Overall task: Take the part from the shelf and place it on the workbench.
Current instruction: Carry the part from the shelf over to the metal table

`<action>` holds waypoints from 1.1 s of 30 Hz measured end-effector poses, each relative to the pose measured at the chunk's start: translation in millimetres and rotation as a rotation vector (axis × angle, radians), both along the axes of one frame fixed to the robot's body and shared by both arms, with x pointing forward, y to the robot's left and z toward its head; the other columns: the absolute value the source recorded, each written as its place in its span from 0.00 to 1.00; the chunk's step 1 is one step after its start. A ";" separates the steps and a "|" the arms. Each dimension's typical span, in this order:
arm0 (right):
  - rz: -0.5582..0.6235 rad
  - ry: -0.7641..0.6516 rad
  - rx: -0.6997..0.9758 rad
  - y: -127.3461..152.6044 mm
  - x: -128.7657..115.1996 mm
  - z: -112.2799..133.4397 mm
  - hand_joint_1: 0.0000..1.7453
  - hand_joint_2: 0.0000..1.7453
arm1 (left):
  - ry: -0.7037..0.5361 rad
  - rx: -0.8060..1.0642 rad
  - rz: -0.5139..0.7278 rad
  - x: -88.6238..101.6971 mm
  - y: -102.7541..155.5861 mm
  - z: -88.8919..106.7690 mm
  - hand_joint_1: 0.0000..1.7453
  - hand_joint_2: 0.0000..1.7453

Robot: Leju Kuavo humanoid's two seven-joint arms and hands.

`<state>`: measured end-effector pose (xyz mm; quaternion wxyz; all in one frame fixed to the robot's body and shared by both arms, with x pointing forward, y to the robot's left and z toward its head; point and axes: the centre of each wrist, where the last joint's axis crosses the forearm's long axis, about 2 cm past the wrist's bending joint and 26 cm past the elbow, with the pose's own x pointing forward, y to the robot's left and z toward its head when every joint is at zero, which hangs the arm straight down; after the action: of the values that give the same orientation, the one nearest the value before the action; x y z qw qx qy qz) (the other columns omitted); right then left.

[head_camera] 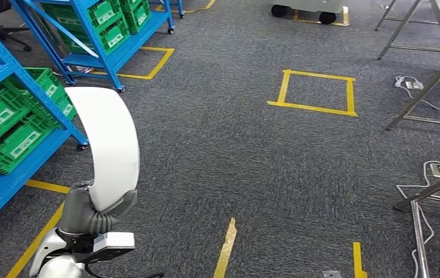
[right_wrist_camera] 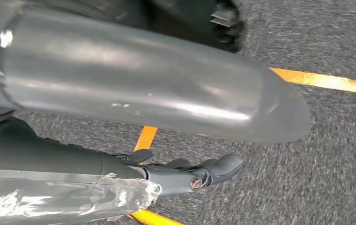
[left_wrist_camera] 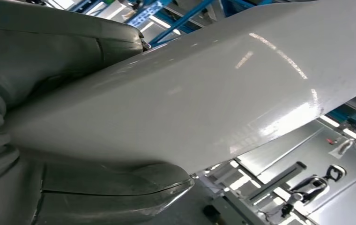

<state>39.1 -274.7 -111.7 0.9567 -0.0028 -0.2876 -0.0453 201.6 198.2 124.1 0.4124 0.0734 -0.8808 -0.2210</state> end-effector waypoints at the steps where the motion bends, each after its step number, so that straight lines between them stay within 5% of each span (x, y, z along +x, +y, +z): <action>1: 0.000 -0.002 0.000 0.0 0.9 0.1 0.00 0.00 | -0.002 0.004 -0.001 0.8 0.2 0.5 1.00 1.00; 33: 0.021 0.009 0.002 -0.6 -3.6 -0.4 0.00 0.00 | 0.002 0.068 0.008 3.7 5.6 0.7 1.00 1.00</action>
<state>35.5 -275.3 -112.2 0.9583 0.0011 -0.2834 -0.0356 205.3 203.8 124.8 0.4115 0.0907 -0.8720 -0.2491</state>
